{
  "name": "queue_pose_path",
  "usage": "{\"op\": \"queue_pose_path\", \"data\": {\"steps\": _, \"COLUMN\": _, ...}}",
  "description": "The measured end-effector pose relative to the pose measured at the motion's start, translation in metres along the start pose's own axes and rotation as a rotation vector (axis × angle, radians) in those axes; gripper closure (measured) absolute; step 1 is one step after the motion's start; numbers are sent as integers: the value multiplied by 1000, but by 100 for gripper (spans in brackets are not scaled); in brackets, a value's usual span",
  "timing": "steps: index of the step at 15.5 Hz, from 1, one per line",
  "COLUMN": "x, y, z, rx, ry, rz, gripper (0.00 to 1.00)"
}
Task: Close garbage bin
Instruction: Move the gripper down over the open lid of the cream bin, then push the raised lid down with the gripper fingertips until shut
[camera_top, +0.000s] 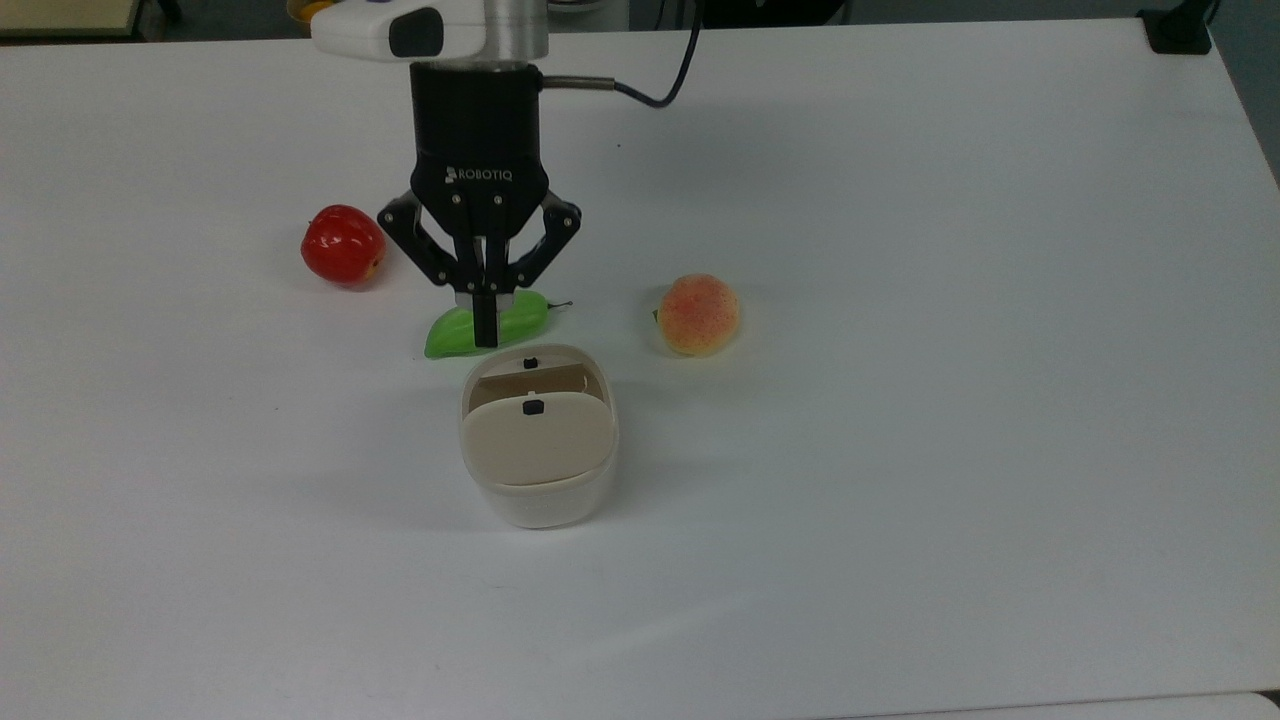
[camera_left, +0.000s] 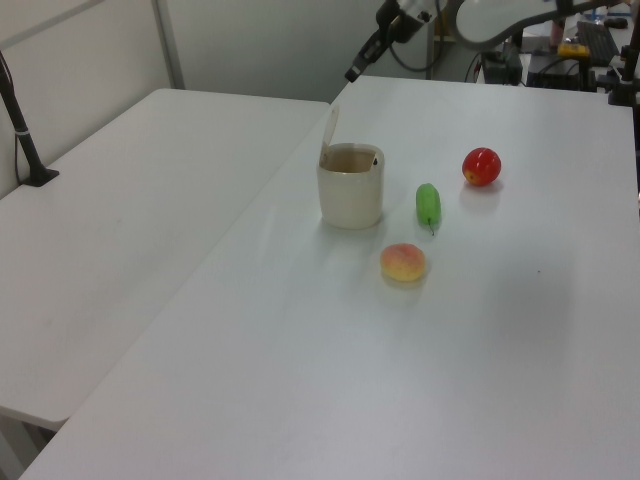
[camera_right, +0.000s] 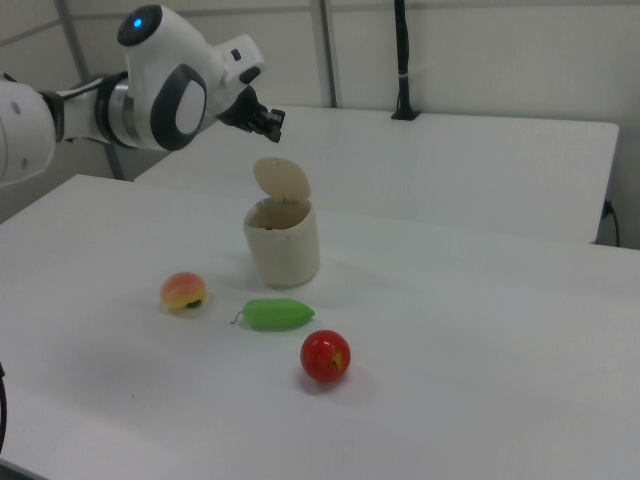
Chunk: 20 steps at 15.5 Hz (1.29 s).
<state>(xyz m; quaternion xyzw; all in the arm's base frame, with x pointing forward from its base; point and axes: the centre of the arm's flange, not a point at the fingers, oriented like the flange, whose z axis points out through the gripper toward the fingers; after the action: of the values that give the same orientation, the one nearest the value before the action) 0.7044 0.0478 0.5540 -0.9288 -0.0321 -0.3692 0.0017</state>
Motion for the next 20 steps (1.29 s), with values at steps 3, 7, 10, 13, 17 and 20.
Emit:
{"op": "queue_pose_path", "data": {"steps": 3, "x": -1, "y": -1, "z": 18, "rx": 10, "ry": 105, "rz": 8, "gripper": 99}}
{"op": "queue_pose_path", "data": {"steps": 7, "x": -14, "y": -6, "z": 53, "rx": 19, "ry": 156, "rz": 8, "gripper": 99}}
{"op": "queue_pose_path", "data": {"steps": 10, "x": -20, "y": -15, "z": 64, "rx": 29, "ry": 150, "rz": 0, "gripper": 99}}
{"op": "queue_pose_path", "data": {"steps": 13, "x": -17, "y": -20, "z": 61, "rx": 34, "ry": 145, "rz": -5, "gripper": 99}}
{"op": "queue_pose_path", "data": {"steps": 17, "x": -14, "y": -20, "z": 53, "rx": 30, "ry": 34, "rz": -7, "gripper": 99}}
{"op": "queue_pose_path", "data": {"steps": 20, "x": -15, "y": -18, "z": 44, "rx": 25, "ry": -36, "rz": -8, "gripper": 99}}
